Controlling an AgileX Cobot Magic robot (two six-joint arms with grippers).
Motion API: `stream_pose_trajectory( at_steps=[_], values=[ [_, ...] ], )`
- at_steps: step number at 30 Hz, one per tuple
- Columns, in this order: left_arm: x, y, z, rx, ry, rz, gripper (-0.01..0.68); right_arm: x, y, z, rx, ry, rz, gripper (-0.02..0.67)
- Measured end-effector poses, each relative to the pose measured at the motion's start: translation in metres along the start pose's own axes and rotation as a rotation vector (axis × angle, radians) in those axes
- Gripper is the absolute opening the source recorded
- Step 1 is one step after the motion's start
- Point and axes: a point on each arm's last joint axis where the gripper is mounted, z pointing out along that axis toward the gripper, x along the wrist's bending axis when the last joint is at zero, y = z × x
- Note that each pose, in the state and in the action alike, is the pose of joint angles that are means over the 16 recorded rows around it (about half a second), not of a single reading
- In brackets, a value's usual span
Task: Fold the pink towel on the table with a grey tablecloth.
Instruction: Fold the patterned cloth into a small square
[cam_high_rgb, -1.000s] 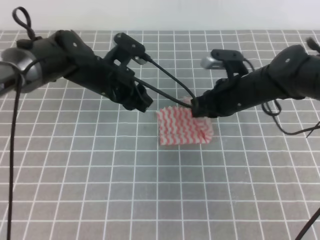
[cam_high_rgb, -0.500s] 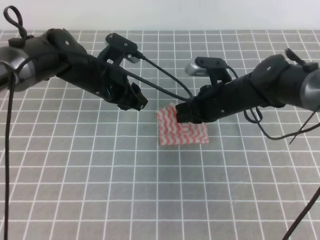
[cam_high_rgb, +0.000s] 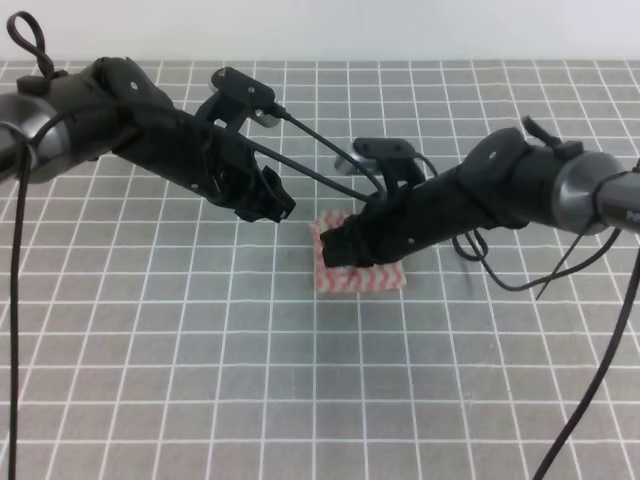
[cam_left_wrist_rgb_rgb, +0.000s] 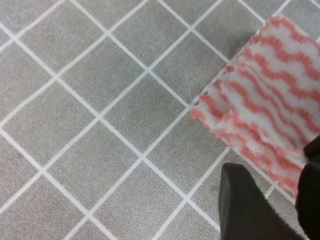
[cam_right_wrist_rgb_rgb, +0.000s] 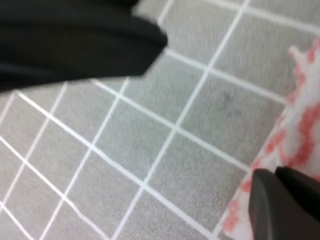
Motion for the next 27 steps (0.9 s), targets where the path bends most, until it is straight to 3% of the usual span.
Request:
stream_pose_trajectory(
  at_steps=[10,27],
  values=[
    [0.0001,-0.0004,0.0007,0.002,0.0,0.003,0.232,0.0008,-0.0043,0.0101,0.017,0.006,-0.007,0.004],
    [-0.0002,-0.0006,0.0006,0.004,-0.003,0.005,0.233,0.0092,-0.0029,0.0057,0.015,0.123,-0.014,0.234]
  ],
)
